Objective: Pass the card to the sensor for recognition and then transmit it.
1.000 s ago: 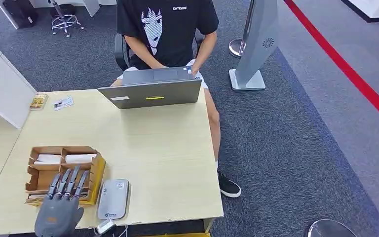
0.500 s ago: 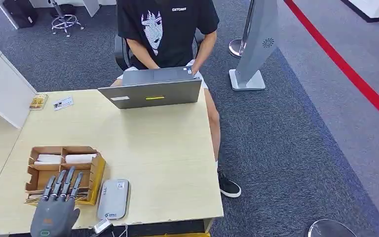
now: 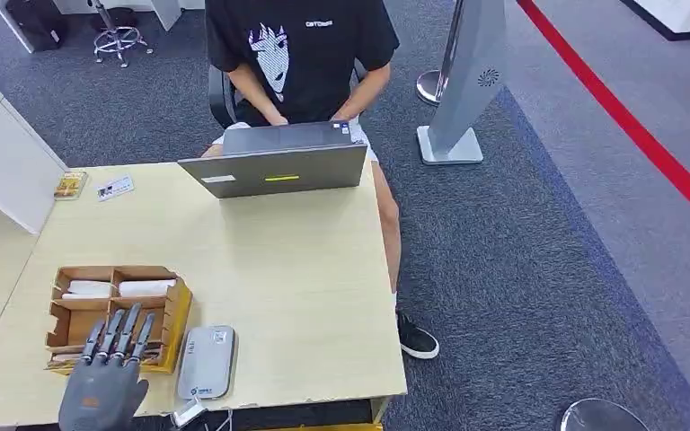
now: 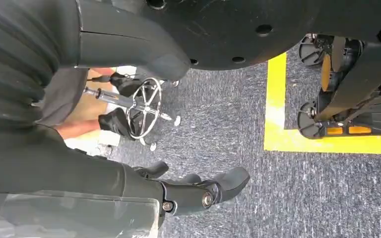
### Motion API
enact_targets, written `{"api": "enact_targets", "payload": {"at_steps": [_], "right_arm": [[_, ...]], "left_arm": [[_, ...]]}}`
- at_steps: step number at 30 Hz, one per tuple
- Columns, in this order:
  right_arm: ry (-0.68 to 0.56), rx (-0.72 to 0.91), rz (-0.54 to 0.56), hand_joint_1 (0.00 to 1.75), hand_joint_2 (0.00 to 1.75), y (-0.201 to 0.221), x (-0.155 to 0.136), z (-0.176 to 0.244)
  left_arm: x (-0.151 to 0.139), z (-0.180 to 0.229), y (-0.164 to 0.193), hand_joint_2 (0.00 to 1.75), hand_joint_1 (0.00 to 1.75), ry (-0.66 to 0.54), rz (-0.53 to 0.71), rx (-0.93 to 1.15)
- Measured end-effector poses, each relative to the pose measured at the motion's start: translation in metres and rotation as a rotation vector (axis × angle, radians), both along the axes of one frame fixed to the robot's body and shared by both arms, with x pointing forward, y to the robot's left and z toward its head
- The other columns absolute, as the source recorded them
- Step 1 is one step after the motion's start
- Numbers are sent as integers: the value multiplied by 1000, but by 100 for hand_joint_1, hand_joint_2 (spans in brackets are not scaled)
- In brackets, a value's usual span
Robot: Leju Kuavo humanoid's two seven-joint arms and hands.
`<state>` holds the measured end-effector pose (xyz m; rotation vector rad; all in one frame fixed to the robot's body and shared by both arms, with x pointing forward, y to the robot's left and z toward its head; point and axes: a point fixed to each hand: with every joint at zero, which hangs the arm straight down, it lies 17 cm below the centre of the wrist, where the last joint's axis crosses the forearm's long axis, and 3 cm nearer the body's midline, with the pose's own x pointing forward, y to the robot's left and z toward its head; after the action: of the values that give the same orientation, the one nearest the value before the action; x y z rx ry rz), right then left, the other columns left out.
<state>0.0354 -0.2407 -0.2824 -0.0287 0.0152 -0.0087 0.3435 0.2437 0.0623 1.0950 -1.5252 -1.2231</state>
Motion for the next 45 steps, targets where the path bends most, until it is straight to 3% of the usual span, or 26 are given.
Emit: {"api": "enact_targets", "payload": {"at_steps": [23, 24, 25, 26, 45], "right_arm": [[-3, 11, 3, 0, 175, 2, 0, 0], [-3, 11, 3, 0, 175, 2, 0, 0], [-3, 12, 2, 0, 175, 2, 0, 0], [-3, 11, 2, 0, 175, 2, 0, 0], [-8, 10, 6, 0, 175, 2, 1, 0]], "left_arm": [[-3, -5, 17, 175, 0, 20, 49, 12], [-3, -5, 17, 175, 10, 20, 49, 12], [-3, -5, 17, 175, 162, 19, 48, 13], [-3, -6, 17, 175, 175, 22, 47, 14], [-3, -9, 18, 175, 175, 41, 49, 11]]}}
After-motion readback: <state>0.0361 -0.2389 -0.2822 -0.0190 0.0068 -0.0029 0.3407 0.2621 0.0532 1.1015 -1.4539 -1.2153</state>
